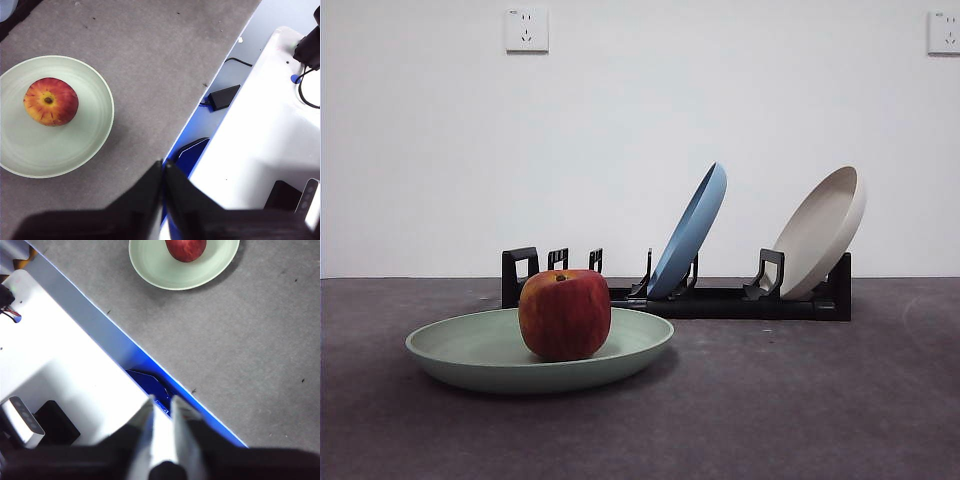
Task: Take the green plate from the plate rack,put the plate on the table,take the apple from the table,put the apple in the plate
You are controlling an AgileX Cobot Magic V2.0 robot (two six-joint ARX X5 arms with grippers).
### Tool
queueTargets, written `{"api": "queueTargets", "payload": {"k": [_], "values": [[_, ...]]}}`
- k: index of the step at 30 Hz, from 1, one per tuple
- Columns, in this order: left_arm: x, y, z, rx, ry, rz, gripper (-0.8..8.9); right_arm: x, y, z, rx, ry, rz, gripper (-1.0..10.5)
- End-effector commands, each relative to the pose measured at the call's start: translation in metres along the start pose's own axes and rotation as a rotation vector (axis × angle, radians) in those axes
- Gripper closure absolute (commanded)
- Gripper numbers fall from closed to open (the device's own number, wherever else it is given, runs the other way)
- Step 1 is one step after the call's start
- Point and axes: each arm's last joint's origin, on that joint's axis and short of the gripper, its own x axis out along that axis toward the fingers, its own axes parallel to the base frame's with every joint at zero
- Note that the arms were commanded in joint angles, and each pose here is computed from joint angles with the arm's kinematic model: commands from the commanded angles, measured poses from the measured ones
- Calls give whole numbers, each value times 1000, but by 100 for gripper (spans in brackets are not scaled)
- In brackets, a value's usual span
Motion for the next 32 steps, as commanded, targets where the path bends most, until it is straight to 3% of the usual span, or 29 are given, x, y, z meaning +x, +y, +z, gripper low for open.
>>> {"api": "queueTargets", "payload": {"k": [1, 11, 16, 24, 29, 32], "values": [[1, 0, 0, -2, 1, 0, 817, 2, 0, -1, 14, 3, 0, 945], [1, 0, 0, -2, 0, 0, 817, 2, 0, -1, 14, 3, -3, 945], [1, 3, -1, 4, 1, 104, 817, 2, 0, -1, 14, 3, -3, 946], [-3, 7, 0, -17, -34, 123, 818, 2, 0, -1, 15, 4, -3, 946], [-24, 25, -2, -12, -163, 227, 817, 2, 0, -1, 14, 3, -3, 945], [-50, 41, 1, -55, -382, 332, 817, 2, 0, -1, 14, 3, -3, 946]]}}
